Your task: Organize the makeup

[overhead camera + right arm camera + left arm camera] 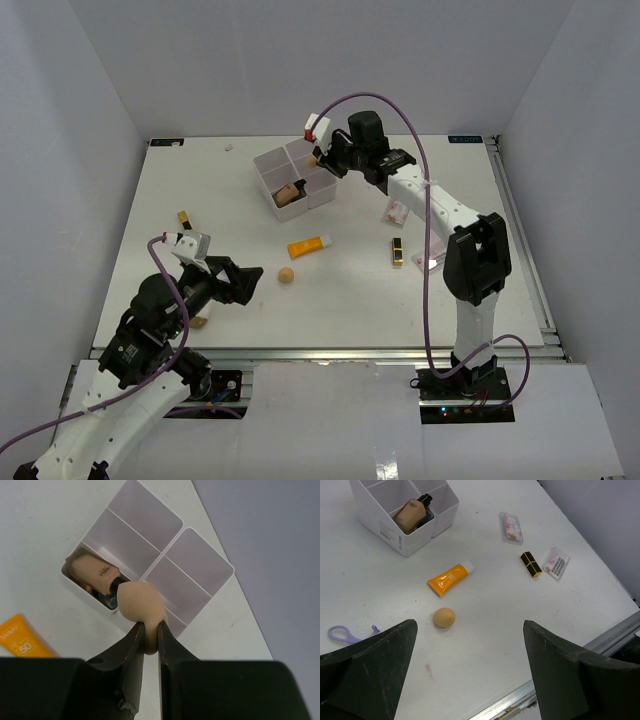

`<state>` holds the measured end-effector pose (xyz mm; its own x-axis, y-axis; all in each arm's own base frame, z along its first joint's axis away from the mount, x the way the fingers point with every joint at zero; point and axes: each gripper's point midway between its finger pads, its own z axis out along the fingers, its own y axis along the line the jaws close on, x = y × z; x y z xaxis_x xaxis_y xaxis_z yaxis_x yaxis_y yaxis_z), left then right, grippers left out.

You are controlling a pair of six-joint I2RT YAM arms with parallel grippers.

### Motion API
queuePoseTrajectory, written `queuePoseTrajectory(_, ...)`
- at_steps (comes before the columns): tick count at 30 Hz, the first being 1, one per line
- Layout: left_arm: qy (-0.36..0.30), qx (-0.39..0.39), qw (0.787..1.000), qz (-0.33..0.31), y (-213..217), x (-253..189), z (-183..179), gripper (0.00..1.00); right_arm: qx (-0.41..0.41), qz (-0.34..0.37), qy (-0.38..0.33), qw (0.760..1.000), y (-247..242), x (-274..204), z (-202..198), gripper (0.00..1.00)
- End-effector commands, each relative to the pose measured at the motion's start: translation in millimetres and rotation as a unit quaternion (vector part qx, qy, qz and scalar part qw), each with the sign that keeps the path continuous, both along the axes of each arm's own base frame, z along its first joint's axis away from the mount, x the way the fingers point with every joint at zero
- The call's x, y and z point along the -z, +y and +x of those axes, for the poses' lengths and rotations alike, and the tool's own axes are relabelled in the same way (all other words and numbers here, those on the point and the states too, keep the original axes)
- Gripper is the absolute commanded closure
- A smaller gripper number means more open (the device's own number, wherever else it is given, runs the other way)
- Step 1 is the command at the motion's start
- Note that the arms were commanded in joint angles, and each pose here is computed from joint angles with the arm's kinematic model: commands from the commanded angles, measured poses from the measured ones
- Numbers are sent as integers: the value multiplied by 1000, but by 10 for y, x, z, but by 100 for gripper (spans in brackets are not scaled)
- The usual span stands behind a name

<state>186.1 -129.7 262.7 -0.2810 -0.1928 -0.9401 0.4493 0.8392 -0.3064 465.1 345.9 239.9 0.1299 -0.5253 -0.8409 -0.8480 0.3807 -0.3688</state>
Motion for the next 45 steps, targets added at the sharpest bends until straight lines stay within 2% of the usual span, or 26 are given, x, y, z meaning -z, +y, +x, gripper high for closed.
queuePoseTrajectory(1,0,11,1000,3,-42,20,9,2,37,22,-25,999,-54,-85,372,90)
queuePoseTrajectory(10,5,16,1000,7,-72,55,21,2,11,19,-26,999,64,113,511,88)
queuePoseTrajectory(23,5,15,1000,8,-68,53,26,2,-63,34,-48,996,692,90,404,84)
queuePoseTrajectory(32,4,15,1000,7,-65,49,21,2,-75,24,-58,995,950,268,421,83)
queuePoseTrajectory(45,2,14,1000,6,-60,42,19,2,-68,-2,-81,994,1043,490,507,75)
